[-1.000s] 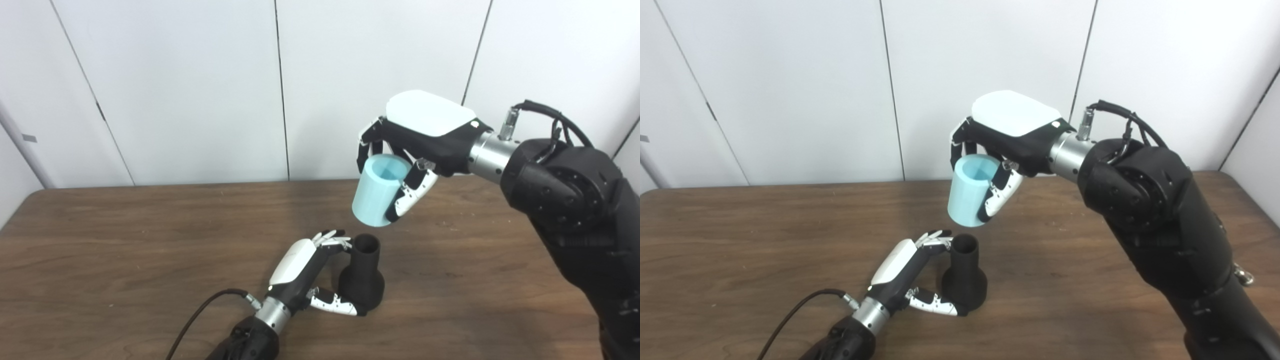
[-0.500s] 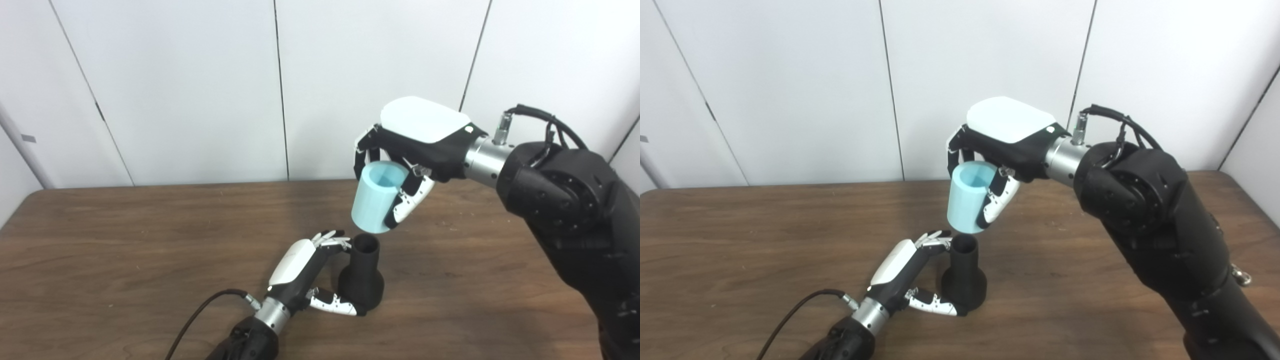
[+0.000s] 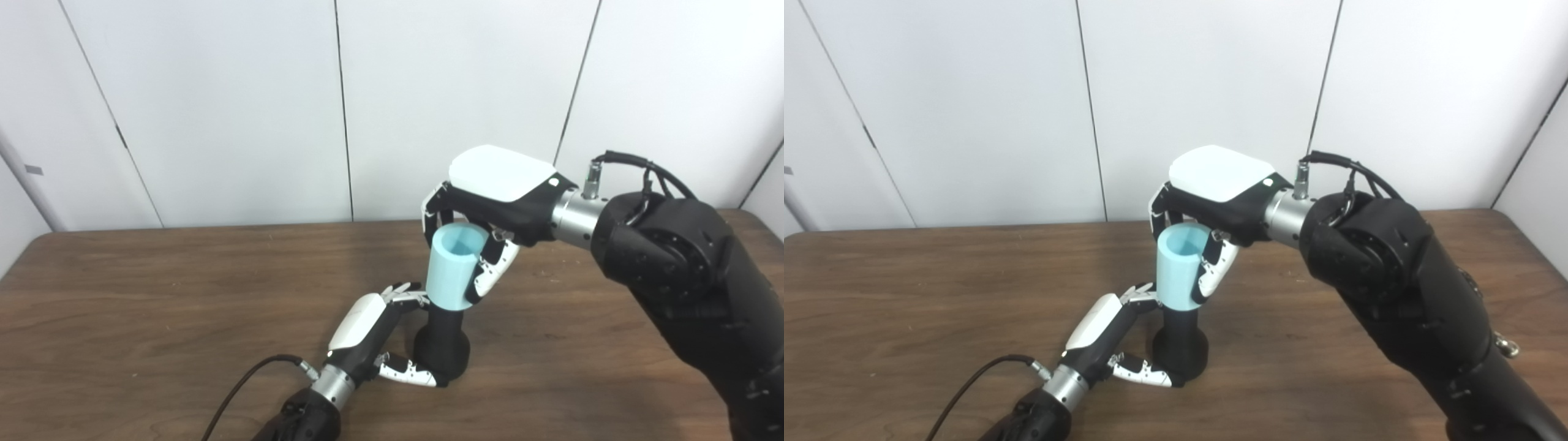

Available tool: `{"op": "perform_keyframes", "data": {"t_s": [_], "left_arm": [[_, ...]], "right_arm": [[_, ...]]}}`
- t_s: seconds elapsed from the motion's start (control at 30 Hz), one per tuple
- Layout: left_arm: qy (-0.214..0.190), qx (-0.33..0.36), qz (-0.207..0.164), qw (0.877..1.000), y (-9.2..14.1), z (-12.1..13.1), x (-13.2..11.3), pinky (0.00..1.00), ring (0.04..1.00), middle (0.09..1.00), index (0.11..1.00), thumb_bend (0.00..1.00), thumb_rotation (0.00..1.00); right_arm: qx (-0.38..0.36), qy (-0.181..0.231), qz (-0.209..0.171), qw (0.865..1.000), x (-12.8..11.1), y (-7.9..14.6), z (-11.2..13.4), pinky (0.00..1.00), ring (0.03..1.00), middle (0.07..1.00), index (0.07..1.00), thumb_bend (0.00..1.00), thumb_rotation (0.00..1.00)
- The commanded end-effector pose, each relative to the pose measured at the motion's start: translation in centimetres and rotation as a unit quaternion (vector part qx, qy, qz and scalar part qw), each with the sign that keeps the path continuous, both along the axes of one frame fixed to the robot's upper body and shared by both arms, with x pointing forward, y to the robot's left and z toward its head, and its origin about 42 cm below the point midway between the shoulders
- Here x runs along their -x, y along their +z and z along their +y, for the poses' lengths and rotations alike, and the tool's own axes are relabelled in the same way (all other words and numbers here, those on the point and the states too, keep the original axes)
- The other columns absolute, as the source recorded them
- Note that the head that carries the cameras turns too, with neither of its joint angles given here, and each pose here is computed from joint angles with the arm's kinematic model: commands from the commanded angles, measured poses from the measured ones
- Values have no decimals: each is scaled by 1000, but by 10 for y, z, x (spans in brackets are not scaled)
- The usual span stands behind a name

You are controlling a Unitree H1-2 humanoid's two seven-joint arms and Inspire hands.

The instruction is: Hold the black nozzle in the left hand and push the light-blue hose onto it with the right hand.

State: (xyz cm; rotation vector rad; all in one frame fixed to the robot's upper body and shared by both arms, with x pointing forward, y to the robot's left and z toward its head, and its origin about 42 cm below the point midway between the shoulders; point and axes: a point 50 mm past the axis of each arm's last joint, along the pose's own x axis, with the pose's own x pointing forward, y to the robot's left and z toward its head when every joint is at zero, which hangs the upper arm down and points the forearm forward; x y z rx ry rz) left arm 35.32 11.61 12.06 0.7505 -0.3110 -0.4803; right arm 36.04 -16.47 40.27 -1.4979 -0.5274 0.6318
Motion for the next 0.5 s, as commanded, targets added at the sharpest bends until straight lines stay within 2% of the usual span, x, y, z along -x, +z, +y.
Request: {"op": "perform_keyframes", "data": {"t_s": [0.0,0.1,0.4,0.47], "left_arm": [[14,-68,114,991,-65,15,39,1000,940,802,482,521,73],[13,-68,114,991,-64,15,40,1000,940,802,481,521,73],[13,-69,113,991,-64,15,40,1000,940,802,481,521,73],[14,-68,114,991,-64,15,40,1000,940,802,481,521,73]], "right_arm": [[2,-4,-32,999,-3,19,3,110,211,434,495,527,0],[8,-5,-30,999,-4,19,7,130,230,399,508,523,0],[20,-10,-19,1000,-5,14,9,145,239,395,509,522,0],[22,-13,-16,1000,-6,12,10,143,238,452,489,529,0]]}}
